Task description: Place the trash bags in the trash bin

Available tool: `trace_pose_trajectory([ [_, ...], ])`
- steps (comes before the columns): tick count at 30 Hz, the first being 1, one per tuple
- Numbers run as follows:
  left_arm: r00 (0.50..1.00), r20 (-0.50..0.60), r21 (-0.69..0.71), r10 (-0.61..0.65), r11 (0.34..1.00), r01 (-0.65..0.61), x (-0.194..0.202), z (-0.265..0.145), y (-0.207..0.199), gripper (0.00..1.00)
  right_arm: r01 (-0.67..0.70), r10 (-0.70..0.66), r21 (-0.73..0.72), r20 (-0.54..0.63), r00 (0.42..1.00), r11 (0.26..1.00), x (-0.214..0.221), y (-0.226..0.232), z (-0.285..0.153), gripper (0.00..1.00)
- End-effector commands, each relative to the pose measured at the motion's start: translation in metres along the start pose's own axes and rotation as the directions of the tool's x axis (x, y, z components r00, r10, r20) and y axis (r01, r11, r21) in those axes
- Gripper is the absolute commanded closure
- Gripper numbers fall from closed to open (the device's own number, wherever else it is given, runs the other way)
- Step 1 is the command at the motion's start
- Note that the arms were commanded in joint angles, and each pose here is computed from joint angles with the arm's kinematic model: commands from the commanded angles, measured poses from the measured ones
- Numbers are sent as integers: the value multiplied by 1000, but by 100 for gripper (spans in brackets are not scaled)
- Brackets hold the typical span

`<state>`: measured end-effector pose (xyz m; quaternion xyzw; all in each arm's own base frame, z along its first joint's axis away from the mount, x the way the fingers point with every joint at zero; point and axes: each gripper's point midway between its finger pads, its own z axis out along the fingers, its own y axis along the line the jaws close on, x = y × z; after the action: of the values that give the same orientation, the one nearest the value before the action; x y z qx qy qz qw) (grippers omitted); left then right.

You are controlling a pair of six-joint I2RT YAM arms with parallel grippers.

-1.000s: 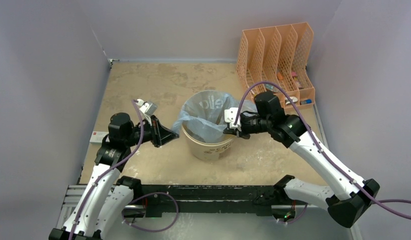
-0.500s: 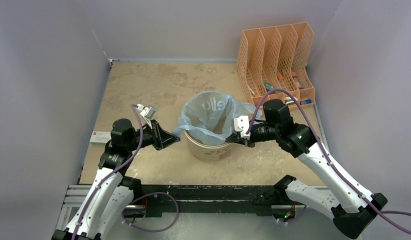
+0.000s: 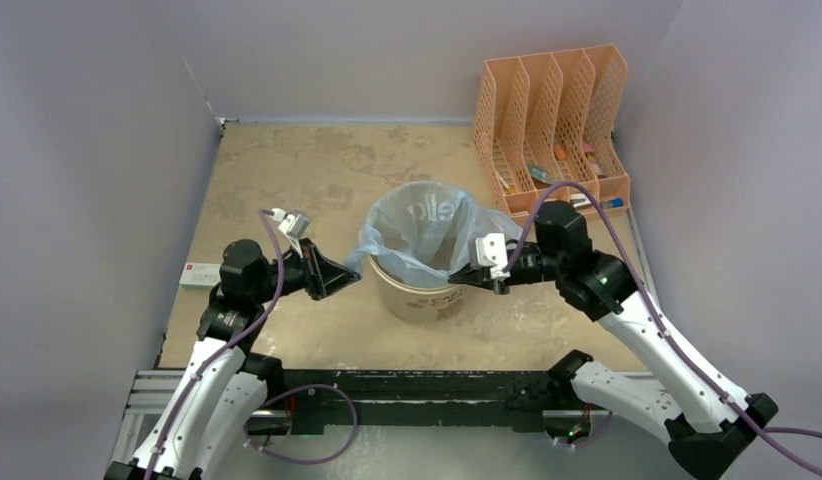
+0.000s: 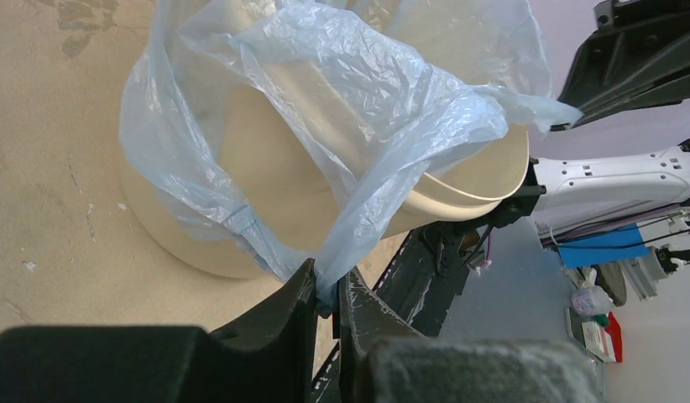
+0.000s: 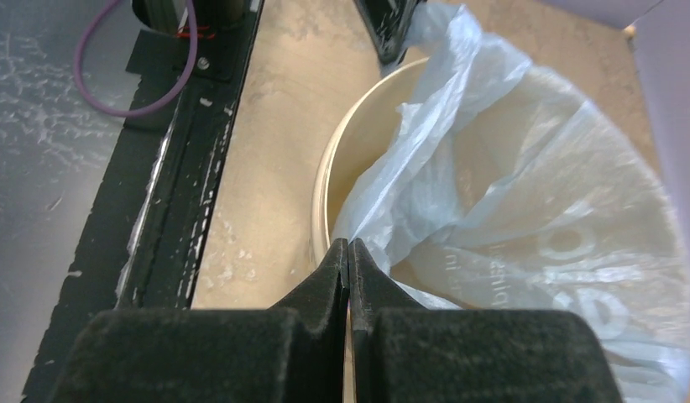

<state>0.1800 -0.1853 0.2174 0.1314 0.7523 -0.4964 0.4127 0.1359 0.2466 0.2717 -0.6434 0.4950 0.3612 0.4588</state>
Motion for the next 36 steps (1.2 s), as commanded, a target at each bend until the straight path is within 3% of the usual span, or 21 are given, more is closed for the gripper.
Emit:
trace_pose_trajectory([
  [1,999,34,39,36,999,-37,-14,-1,-12,89,95,-100,47,113,989,994,-42,-4,-10,100],
  [5,999,30,36,32,999,-33,-11,-1,-9,87,78,-70,-51,131,989,996,-42,18,-12,100],
  [14,998,52,59,-43,997,40,0,6,0,87,-75,77,-138,5,997,988,5,37,-3,100],
  [22,995,39,58,-97,994,95,15,9,10,86,-103,99,-137,-34,995,985,21,35,3,100],
  [36,991,3,-66,-132,989,132,24,14,39,74,-167,160,-71,-95,983,983,38,26,6,100],
])
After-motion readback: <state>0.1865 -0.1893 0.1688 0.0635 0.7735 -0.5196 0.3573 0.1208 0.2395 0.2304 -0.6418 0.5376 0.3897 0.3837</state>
